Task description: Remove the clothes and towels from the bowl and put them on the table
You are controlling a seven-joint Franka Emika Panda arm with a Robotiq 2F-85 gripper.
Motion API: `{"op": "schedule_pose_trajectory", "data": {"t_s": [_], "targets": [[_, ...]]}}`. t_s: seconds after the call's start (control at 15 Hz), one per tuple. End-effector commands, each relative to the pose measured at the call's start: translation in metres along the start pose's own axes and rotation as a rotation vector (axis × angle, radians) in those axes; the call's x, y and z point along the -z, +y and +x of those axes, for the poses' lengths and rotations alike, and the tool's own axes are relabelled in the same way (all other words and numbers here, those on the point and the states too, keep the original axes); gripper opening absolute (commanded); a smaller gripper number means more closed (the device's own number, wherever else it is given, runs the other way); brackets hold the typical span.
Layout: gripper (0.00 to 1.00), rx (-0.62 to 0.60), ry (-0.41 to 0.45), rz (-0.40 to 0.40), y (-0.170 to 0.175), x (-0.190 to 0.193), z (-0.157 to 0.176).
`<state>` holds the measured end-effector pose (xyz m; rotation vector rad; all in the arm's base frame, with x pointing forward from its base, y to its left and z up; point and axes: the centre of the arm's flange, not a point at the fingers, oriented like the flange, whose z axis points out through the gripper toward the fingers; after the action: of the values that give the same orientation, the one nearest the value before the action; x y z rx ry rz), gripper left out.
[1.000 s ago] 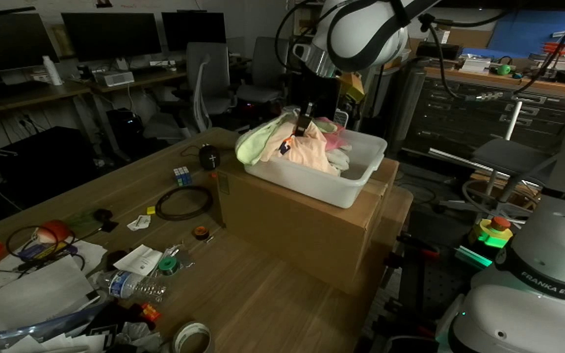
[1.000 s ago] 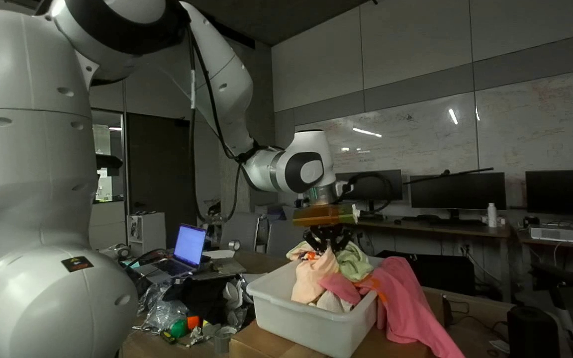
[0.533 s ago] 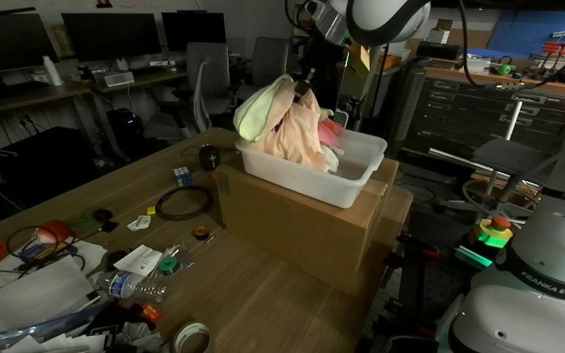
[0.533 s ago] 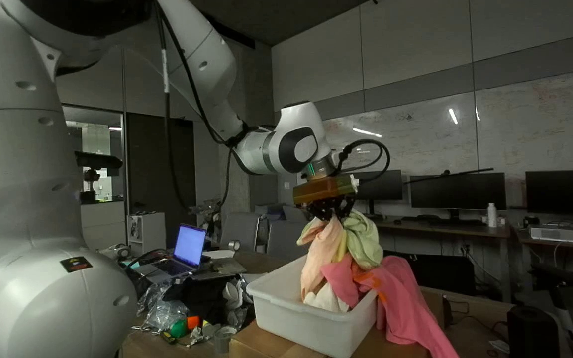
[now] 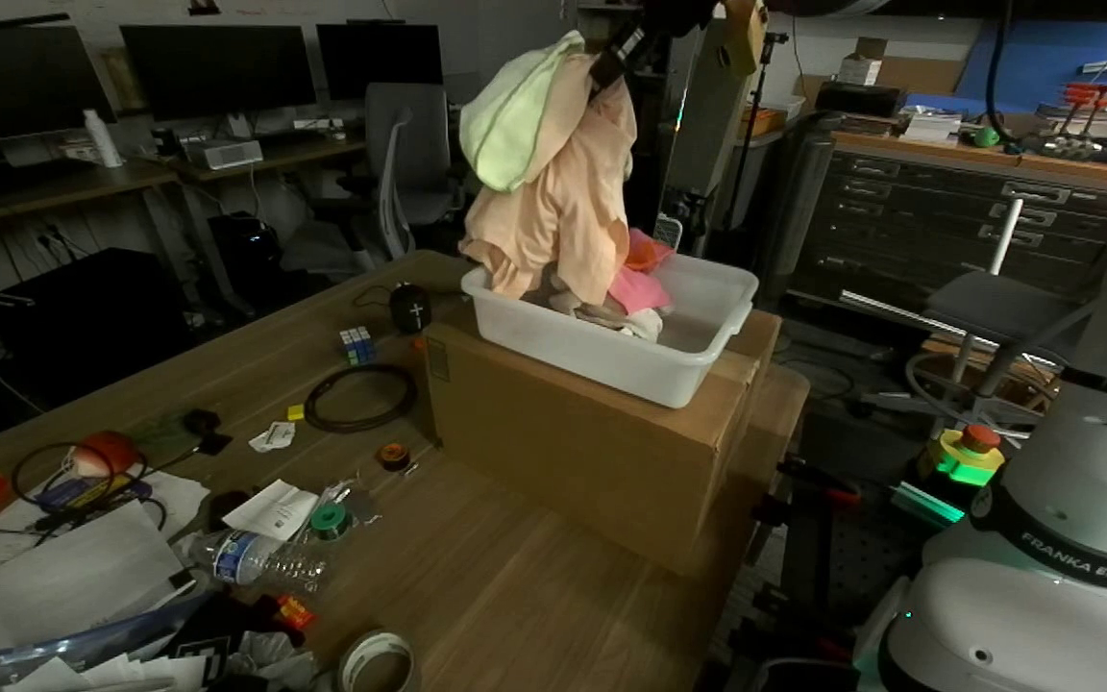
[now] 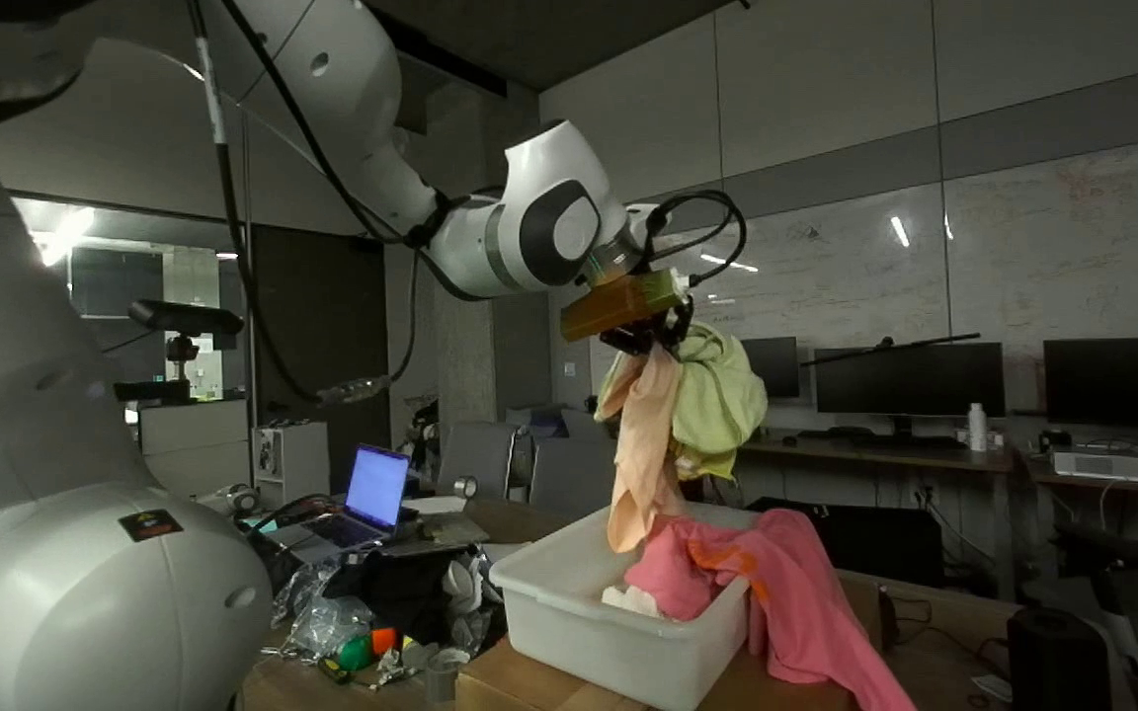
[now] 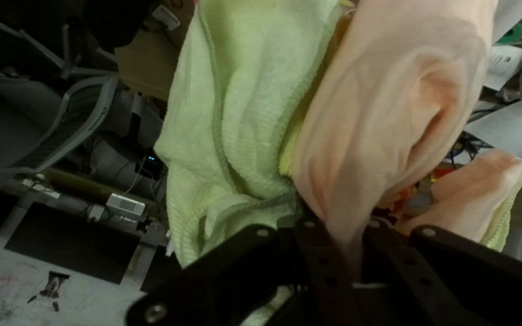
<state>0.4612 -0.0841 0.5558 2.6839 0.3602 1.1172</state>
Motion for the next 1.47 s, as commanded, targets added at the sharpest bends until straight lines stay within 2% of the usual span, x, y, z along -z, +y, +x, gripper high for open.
{"op": "schedule_pose_trajectory", "data": {"t_s": [0.0, 0.2, 0.33, 0.87, 1.13, 1.4], "targets": [[0.1, -0.032, 0.102, -0.051, -0.003, 0.038, 0.004], [0.1, -0.011, 0.109, -0.029, -0.007, 0.045, 0.009], [0.1, 0.054, 0.078, 0.027, -0.02, 0.041, 0.014], [0.1, 0.416, -0.129, 0.337, -0.119, 0.015, 0.026], [0.1, 0.582, -0.18, 0.51, -0.151, 0.012, 0.027], [0.1, 0.704, -0.184, 0.708, -0.173, 0.01, 0.031]]}}
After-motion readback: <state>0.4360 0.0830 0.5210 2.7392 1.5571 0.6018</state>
